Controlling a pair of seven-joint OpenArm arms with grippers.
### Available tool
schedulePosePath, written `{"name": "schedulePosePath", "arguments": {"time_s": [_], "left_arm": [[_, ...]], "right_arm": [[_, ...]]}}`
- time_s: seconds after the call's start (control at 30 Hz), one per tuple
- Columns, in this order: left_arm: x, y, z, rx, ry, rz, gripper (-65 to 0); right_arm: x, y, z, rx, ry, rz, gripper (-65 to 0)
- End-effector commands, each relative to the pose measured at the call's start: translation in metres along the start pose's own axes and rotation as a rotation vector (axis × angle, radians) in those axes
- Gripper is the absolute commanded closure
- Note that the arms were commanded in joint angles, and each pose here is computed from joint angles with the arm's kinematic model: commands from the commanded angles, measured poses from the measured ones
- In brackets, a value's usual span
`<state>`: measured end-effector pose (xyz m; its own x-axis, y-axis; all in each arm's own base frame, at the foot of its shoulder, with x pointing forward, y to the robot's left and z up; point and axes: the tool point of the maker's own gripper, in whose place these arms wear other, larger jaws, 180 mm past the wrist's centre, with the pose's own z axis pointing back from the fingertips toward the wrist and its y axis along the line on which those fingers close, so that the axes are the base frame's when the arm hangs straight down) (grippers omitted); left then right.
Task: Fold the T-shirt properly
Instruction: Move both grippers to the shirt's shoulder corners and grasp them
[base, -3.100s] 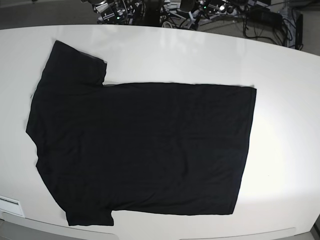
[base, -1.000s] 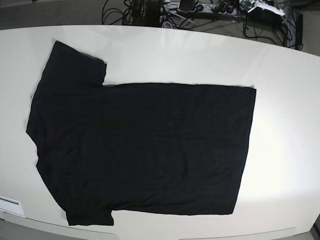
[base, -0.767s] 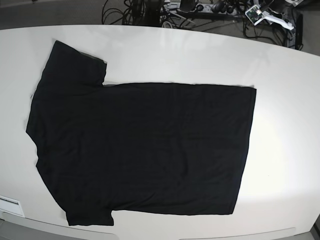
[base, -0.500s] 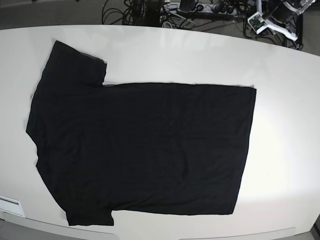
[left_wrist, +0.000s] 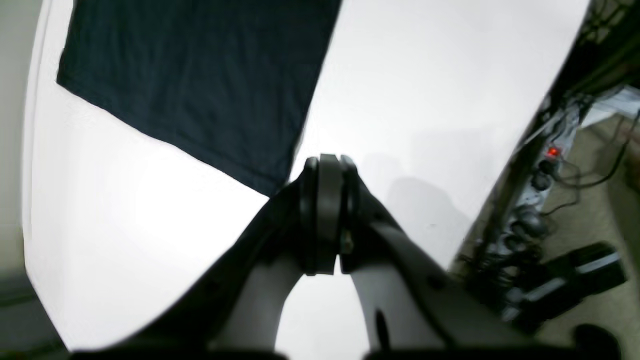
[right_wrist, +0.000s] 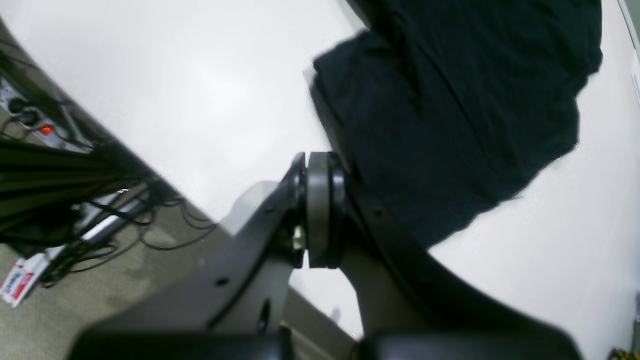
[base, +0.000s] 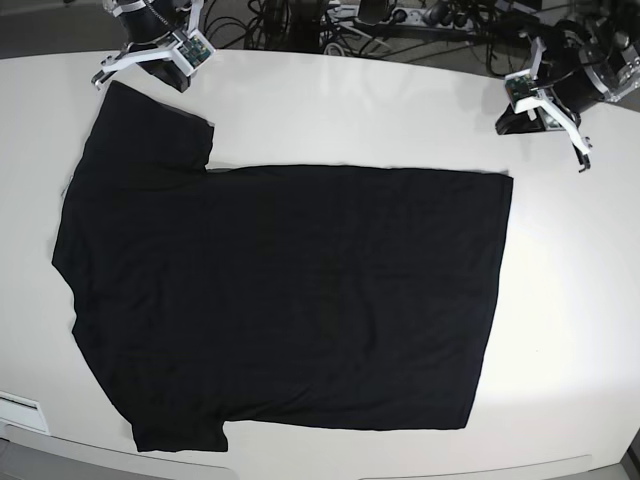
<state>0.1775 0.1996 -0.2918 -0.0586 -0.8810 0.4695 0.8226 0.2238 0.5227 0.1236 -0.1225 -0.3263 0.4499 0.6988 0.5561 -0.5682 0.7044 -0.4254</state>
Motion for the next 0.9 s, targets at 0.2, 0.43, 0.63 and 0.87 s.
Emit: {"name": "schedulePosePath", "arguments": {"time_s": [0.2, 0.43, 0.63, 0.87], "left_arm": [[-0.039, 0.001, -0.026, -0.059, 0.066, -0.200, 0.0], [-0.059, -0.019, -0.056, -0.157, 0.056, -0.276, -26.0], [-0.061, -0.015, -0.073, -0.176, 0.053, -0.300, -39.2], [-0.083, -0.011, -0.087, -0.216, 0.101, -0.335, -39.2]], "right_arm": [[0.006, 0.001, -0.011, 0.025, -0.045, -0.033, 0.0], [0.004, 0.002, -0.010, 0.028, -0.036, -0.034, 0.0], [0.002, 0.002, -0.010, 0.030, -0.022, -0.037, 0.0], [0.002, 0.002, -0.010, 0.029, -0.022, -0.037, 0.0]]}}
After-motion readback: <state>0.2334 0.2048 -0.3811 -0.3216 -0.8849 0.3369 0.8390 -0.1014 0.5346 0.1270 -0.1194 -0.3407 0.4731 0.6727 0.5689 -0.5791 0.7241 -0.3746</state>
